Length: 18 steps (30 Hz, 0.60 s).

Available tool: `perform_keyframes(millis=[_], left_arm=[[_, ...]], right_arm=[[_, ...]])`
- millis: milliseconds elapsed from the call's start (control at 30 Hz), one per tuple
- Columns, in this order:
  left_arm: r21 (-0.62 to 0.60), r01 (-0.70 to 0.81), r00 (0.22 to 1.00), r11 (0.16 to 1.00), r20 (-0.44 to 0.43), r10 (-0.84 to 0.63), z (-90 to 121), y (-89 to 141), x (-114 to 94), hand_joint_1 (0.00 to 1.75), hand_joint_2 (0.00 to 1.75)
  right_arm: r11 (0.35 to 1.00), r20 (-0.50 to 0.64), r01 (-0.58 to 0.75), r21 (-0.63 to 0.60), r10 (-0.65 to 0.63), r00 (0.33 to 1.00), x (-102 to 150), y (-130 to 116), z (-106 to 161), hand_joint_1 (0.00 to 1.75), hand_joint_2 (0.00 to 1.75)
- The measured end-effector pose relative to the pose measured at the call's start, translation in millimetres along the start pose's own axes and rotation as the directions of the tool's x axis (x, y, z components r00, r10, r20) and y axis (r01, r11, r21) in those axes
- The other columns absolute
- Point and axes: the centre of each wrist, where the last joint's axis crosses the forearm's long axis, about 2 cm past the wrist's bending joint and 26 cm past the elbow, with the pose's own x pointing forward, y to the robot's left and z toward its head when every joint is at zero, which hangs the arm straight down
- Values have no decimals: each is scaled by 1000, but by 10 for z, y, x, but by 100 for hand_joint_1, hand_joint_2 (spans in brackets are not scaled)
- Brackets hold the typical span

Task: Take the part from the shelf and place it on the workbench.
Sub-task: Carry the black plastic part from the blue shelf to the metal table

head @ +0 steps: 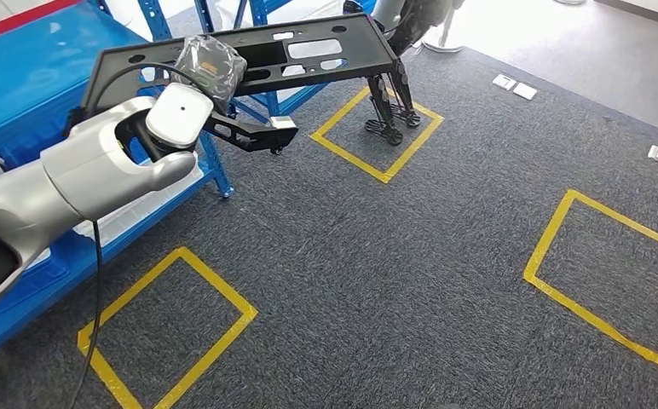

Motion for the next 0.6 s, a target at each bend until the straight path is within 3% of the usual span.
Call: perform_keyframes(millis=[400, 467, 600], left_arm=[[50, -116, 989, 992, 98, 111, -21, 106, 258, 175, 175], [68, -175, 972, 982, 168, 161, -6, 133, 396, 175, 175], [117, -253, 924, 960, 323, 204, 148, 240, 939, 175, 175]], right_arm=[[1000, -3, 20, -2, -20, 1000, -32, -22, 0, 0, 175], [1000, -1, 30, -4, -30, 1000, -48, -21, 4, 0, 175], [999, -20, 45, -4, -45, 999, -173, -4, 34, 0, 175]])
